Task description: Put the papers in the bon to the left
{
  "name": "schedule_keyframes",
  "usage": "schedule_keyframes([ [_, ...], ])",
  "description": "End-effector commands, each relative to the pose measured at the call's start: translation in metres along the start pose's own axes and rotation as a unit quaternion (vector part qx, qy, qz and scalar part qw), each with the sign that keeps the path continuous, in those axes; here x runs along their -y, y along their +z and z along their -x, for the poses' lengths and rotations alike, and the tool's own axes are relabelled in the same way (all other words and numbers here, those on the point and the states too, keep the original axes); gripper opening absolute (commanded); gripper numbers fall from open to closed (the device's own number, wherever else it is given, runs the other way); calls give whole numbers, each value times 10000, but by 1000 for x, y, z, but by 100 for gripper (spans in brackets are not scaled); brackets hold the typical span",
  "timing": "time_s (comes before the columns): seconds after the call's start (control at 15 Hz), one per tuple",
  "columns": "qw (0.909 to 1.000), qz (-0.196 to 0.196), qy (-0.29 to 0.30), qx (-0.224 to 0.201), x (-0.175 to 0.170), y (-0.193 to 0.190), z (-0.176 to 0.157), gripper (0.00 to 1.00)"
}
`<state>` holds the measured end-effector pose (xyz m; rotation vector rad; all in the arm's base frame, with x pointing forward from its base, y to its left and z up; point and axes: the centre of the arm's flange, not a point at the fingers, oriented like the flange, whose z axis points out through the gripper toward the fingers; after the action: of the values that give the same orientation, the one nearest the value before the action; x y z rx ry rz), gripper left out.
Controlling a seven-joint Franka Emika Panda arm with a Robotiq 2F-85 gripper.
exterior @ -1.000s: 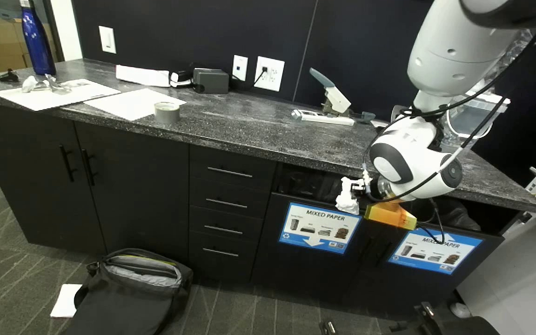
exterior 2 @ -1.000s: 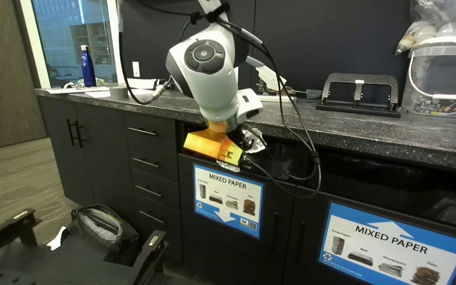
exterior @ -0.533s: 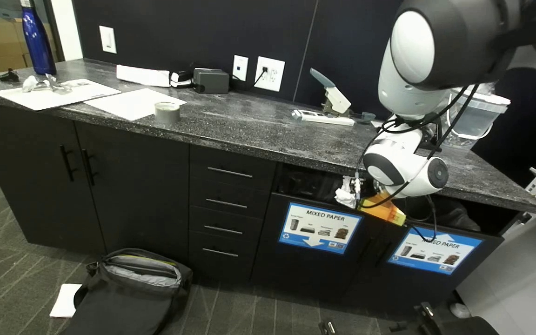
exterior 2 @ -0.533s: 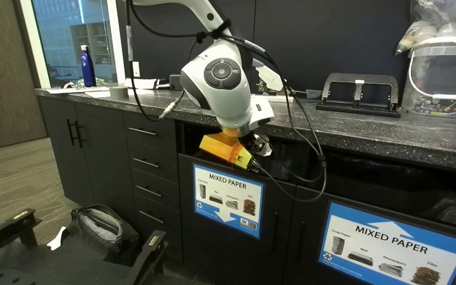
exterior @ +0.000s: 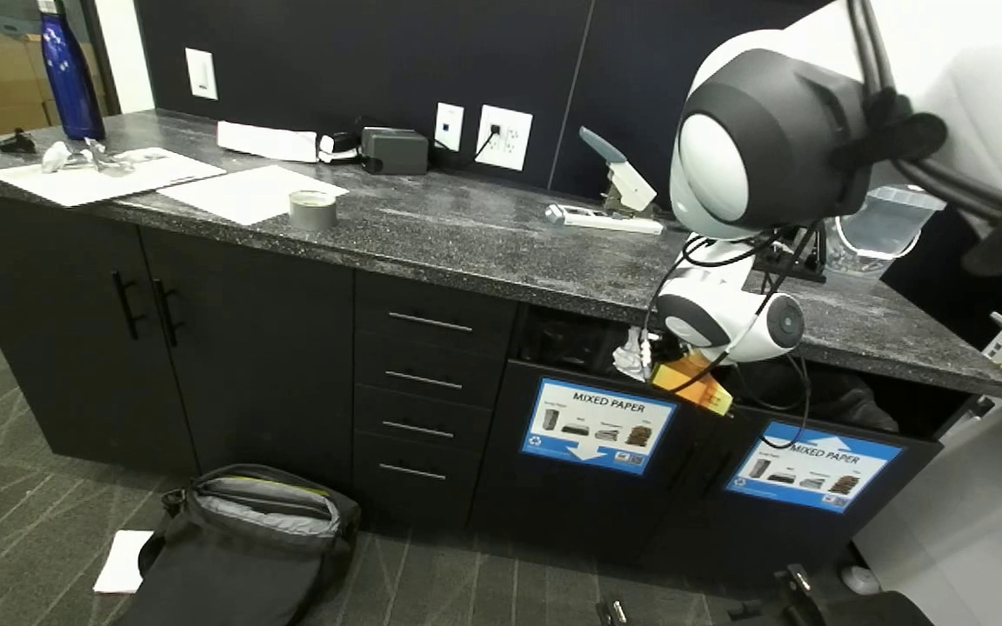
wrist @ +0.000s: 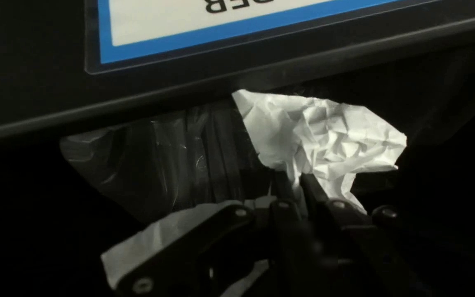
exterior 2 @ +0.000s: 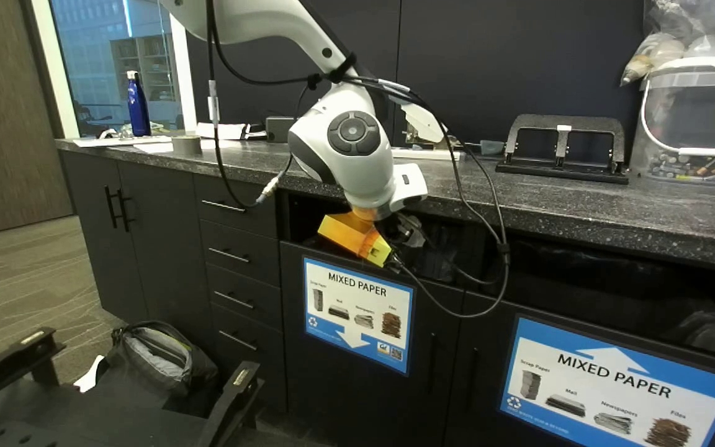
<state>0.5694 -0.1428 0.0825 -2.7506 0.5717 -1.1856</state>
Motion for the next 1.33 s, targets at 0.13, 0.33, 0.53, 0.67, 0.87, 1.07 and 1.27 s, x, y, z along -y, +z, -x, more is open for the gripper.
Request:
schedule_keyframes([
  [0.13, 9997, 164, 27, -169, 17, 28, 39, 49],
  [0.33, 9998, 156, -21, -89, 20, 27, 42, 72],
  [0.53, 9999, 131, -59, -94, 26, 26, 42, 94],
  [0.67, 9997, 164, -176, 9, 29, 22, 41, 100],
  [0.87, 9977, 238, -390, 506, 38, -10, 47, 100],
  [1.07, 9937, 419, -651, 812, 47, -46, 58, 100],
  [1.27, 9896, 470, -1055, 861, 52, -98, 51, 100],
])
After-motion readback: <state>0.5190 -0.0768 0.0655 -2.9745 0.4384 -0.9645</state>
